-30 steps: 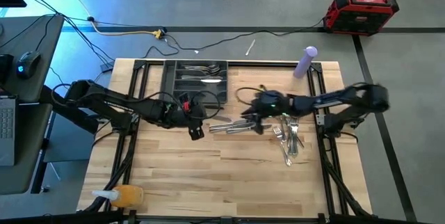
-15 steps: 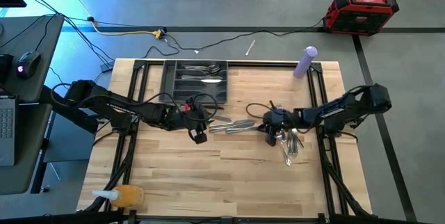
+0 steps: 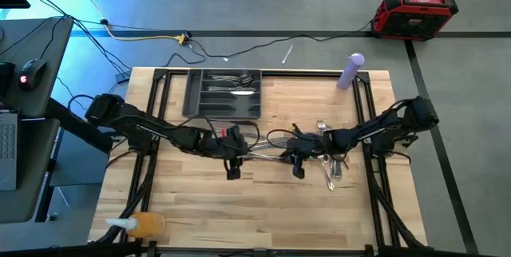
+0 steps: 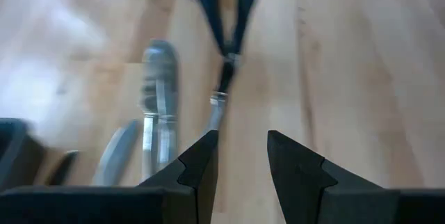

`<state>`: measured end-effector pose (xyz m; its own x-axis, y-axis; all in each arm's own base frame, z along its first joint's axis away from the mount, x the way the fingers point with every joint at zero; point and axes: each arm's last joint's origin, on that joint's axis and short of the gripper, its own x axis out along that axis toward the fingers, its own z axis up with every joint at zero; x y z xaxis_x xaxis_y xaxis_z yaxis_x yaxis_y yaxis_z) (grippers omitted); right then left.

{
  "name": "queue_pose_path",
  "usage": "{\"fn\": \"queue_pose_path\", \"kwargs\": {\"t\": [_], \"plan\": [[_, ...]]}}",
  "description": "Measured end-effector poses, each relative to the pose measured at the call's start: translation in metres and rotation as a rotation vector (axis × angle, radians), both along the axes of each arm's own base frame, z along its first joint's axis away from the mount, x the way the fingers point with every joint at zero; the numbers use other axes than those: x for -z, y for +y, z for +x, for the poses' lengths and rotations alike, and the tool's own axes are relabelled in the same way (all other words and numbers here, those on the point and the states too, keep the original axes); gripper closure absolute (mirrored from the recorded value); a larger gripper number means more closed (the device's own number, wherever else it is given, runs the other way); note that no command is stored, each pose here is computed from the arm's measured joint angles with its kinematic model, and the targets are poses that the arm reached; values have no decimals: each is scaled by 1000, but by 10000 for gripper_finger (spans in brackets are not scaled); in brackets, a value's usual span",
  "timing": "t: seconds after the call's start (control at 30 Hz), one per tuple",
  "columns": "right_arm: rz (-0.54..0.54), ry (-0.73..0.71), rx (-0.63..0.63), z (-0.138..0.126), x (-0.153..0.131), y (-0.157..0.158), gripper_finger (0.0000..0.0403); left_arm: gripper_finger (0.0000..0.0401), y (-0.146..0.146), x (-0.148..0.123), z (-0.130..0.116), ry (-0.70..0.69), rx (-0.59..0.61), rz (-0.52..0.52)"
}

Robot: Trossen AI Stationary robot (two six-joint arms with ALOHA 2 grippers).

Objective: Sort silverware
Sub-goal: Put the silver knife into the organizing bin

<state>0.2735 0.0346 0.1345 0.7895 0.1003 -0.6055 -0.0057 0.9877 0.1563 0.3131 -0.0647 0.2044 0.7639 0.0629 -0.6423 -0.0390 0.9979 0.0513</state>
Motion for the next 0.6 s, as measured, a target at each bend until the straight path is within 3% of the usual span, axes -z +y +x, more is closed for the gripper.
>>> {"fn": "queue_pose_path", "kwargs": {"t": [0.13,0.43,0.6], "plan": [[-12,1,-15,1,2,1,337,298,-7,13,3,38,33,1],[-34,-17,92,13,34,7,225,298,-10,30,11,60,42,16],[-87,-85,143,20,53,15,216,298,-10,30,11,56,44,27]]}}
